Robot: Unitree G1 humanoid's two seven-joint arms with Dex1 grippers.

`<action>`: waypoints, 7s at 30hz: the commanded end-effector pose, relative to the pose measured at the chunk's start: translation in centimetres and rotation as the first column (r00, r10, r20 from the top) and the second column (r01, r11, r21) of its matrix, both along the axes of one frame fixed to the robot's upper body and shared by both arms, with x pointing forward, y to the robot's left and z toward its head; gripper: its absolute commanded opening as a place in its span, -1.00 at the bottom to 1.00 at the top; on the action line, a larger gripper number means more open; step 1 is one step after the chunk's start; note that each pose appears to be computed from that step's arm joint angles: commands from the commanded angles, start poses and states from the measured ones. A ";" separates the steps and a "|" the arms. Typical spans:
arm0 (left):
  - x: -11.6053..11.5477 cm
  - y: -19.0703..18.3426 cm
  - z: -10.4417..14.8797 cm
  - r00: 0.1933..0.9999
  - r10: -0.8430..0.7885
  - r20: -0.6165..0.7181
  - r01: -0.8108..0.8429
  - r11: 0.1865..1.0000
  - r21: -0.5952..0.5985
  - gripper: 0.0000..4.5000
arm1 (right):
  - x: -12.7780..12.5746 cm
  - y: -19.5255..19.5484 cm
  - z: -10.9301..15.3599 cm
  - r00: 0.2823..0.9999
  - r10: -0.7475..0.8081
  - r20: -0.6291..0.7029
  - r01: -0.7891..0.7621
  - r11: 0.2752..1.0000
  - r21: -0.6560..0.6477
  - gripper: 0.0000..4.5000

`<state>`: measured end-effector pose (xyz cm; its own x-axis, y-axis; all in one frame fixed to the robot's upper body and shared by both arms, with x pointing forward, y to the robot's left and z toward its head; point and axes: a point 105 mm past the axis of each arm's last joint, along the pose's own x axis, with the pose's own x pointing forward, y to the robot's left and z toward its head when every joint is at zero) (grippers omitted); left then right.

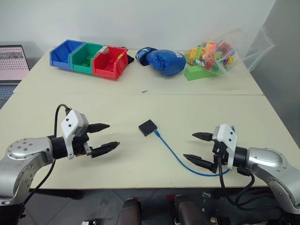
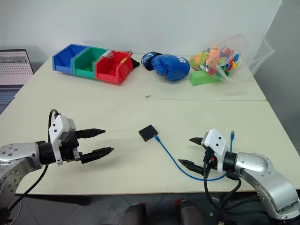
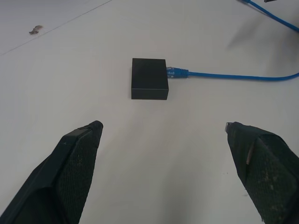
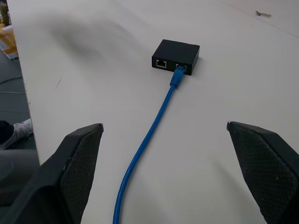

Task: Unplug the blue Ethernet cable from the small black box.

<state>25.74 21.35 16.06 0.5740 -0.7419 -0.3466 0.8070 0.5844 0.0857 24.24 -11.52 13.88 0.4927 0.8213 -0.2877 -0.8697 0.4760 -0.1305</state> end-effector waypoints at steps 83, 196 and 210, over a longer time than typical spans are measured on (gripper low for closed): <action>1.4 -6.5 0.6 0.933 -0.284 -0.221 0.142 0.854 -0.500 0.19 | 4.3 9.6 4.8 0.459 0.510 0.727 -0.262 0.860 -0.438 -0.94; -0.1 -3.5 -0.8 0.938 -0.303 -0.168 0.236 0.914 -0.330 -0.65 | 6.1 5.3 2.2 0.989 0.106 -0.102 -0.092 0.986 0.140 -0.99; 3.3 -3.1 -0.3 0.996 -0.080 -0.028 0.070 0.960 -0.270 -0.65 | 20.8 -2.4 2.3 0.731 -0.673 0.112 0.673 0.738 0.039 -0.99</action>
<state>28.15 18.21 14.58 0.4565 -0.8715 -0.1791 0.8568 0.4849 -0.1753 43.79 -12.73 15.79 0.9148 0.3368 -0.2230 -0.3822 0.9003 -0.2082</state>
